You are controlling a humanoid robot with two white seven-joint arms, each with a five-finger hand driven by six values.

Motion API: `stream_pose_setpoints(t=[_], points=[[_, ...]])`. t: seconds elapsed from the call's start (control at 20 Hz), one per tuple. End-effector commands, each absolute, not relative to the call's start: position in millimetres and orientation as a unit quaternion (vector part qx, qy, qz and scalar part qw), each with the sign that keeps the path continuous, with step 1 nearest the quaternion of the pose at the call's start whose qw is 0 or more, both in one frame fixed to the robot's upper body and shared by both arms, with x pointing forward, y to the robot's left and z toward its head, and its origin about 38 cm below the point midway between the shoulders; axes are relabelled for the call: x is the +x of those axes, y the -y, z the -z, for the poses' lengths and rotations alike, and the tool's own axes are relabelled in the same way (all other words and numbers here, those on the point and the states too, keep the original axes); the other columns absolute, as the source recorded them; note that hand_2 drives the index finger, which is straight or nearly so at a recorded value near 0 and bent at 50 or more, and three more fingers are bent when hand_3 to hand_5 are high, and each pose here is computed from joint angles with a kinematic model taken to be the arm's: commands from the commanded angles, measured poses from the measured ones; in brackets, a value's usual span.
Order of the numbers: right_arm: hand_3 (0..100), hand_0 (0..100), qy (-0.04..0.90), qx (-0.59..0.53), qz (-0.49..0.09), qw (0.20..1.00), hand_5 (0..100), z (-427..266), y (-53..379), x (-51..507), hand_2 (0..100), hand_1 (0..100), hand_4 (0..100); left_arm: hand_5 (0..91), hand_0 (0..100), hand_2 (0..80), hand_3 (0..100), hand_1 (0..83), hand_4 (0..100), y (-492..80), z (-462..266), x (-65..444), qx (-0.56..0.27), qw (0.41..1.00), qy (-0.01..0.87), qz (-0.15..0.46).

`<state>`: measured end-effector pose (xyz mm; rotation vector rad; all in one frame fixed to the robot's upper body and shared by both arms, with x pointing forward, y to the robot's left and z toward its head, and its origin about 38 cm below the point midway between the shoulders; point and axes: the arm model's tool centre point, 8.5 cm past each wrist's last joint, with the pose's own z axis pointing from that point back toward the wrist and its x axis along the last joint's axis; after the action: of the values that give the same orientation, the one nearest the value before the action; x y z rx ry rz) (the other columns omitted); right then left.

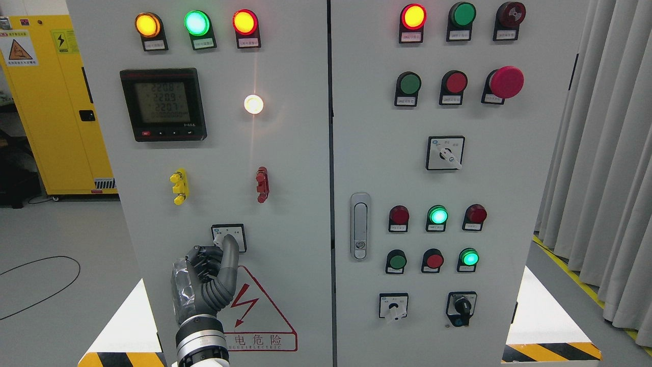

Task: Turn on light switch 1

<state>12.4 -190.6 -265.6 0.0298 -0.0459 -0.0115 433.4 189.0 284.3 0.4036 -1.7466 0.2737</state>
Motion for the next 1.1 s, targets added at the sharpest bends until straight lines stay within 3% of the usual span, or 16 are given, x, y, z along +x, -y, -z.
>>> stream_pose_setpoints(t=[0.0, 0.4, 1.05], points=[[0, 0, 0.023, 0.015, 0.006, 1.000, 0, 265.6, 190.6, 12.4, 4, 50, 0, 83.9, 31, 64.4, 93, 47.8, 92, -187.9, -284.4, 433.8, 0.172, 0.615, 0.761, -0.116], [0, 0, 0.023, 0.015, 0.006, 1.000, 0, 265.6, 190.6, 12.4, 4, 50, 0, 84.0, 24, 64.6, 93, 46.8, 92, -188.2, -284.8, 433.1, 0.172, 0.614, 0.761, -0.117], [0, 0, 0.023, 0.015, 0.006, 1.000, 0, 265.6, 190.6, 12.4, 4, 50, 0, 83.4, 22, 65.3, 93, 44.6, 92, -190.6, -267.7, 422.5, 0.172, 0.609, 0.765, -0.116]])
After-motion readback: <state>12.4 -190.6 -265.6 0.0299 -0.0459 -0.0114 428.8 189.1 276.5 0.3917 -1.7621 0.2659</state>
